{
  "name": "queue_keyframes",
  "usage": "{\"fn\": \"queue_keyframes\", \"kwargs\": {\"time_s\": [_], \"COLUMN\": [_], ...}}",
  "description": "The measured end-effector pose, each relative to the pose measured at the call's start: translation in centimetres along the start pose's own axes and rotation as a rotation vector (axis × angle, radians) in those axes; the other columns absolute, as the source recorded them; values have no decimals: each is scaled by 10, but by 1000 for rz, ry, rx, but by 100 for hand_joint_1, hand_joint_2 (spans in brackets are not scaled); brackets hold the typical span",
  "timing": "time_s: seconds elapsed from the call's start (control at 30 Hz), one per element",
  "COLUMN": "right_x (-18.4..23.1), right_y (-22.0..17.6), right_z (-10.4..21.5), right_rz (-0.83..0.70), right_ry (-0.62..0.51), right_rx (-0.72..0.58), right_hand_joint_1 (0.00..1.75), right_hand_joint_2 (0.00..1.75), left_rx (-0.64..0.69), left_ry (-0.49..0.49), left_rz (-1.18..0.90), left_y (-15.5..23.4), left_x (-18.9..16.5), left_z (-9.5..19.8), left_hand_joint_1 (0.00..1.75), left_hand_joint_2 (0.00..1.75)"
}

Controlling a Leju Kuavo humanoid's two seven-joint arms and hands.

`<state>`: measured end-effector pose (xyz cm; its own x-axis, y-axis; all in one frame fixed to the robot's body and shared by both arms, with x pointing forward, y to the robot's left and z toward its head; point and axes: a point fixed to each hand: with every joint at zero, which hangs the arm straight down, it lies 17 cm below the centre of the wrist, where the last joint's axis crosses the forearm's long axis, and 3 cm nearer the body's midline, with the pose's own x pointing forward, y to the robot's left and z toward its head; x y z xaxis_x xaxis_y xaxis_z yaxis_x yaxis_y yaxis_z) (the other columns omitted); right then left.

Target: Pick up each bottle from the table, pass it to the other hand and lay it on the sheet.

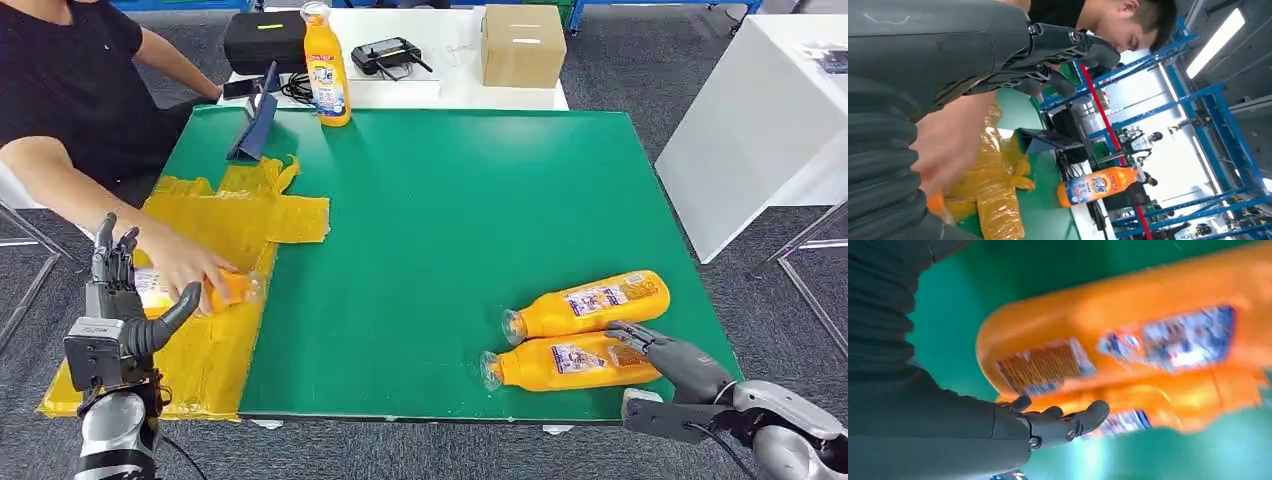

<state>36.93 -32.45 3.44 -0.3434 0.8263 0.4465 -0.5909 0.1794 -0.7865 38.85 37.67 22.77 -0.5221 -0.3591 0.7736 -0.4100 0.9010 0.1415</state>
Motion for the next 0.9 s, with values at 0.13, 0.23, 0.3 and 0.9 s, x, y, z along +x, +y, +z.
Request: {"fn": "queue_keyframes", "kwargs": {"time_s": [0.13,0.23,0.3,0.9], "right_x": [-21,-42,-55,-14], "right_y": [25,42,52,48], "right_z": [1,-10,-35,-163], "right_rz": [56,155,258,226], "right_ry": [71,144,208,345], "right_rx": [76,90,32,-46], "right_hand_joint_1": [12,10,31,175], "right_hand_joint_2": [175,175,175,175], "left_rx": [-4,-10,-21,-42], "left_ry": [12,20,28,-166], "left_rz": [26,55,77,239], "left_y": [-6,-16,-25,-76], "left_x": [-5,-8,-10,67], "left_z": [-5,-10,-13,-108], "left_hand_joint_1": [0,0,0,0], "left_hand_joint_2": [175,175,175,175]}}
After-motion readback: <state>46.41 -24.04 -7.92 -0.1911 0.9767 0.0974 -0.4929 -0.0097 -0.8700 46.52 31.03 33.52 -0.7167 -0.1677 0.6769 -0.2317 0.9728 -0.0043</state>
